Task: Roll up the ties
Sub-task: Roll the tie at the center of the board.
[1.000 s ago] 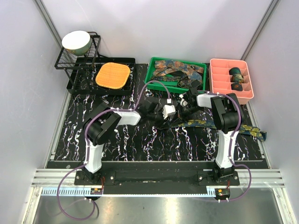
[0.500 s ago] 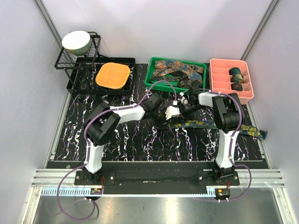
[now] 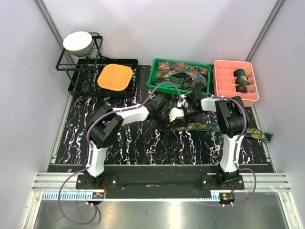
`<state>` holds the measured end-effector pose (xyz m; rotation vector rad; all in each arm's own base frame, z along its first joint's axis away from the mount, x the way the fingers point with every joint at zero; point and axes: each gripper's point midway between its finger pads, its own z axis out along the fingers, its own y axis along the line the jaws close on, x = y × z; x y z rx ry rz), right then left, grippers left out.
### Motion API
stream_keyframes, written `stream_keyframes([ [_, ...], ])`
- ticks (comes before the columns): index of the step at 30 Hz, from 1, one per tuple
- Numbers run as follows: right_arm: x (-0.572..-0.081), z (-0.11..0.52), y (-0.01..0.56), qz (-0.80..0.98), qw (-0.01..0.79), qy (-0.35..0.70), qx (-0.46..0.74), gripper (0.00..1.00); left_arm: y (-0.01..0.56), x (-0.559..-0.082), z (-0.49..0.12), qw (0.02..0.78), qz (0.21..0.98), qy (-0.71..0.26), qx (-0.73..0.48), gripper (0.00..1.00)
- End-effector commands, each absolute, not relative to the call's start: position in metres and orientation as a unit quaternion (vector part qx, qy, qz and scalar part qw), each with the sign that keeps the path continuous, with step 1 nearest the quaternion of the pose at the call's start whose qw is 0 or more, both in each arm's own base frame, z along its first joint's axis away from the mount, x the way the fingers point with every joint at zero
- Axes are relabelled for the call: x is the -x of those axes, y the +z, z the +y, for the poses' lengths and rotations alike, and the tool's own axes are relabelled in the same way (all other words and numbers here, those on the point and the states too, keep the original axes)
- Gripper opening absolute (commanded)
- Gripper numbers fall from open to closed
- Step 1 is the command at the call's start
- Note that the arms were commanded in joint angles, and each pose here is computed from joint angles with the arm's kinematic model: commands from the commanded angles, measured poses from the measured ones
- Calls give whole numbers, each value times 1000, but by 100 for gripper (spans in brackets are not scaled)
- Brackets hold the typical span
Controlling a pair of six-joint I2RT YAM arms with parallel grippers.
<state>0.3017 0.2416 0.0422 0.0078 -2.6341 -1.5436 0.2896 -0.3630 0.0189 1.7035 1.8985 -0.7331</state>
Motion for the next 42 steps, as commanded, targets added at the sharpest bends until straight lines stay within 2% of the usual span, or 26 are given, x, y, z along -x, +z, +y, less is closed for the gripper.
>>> stream_keyframes([
  [1, -299, 254, 43, -852, 5, -523, -32, 38, -38, -260, -319, 127, 739, -221, -624, 17],
  [5, -300, 259, 38, -844, -7, -536, -25, 37, -40, -257, -318, 122, 743, -225, -619, 17],
  [10, -302, 255, 27, -859, -11, -512, -8, 0, -40, -255, -318, 123, 743, -228, -617, 17],
  [14, -304, 236, 21, -880, -11, -475, -8, 0, -38, -255, -318, 124, 743, -228, -617, 19],
  [16, -305, 226, 13, -894, -13, -449, -7, 0, -38, -256, -318, 126, 743, -229, -616, 26],
  [19, -303, 217, 1, -905, -2, -425, -2, 0, -40, -254, -316, 122, 745, -237, -611, 42],
  [22, -299, 209, -11, -915, 12, -403, 14, 0, -42, -256, -314, 125, 751, -247, -599, 49],
  [28, -291, 194, -29, -932, 30, -360, 37, 0, -38, -260, -313, 147, 747, -277, -586, 58],
  [32, -287, 188, -35, -935, 43, -349, 50, 0, -29, -260, -318, 207, 721, -311, -584, 70],
  [38, -279, 181, -46, -938, 68, -332, 66, 0, -4, -281, -344, 332, 690, -366, -529, 77],
  [42, -274, 180, -47, -938, 78, -330, 69, 0, 6, -283, -359, 376, 665, -403, -504, 82],
])
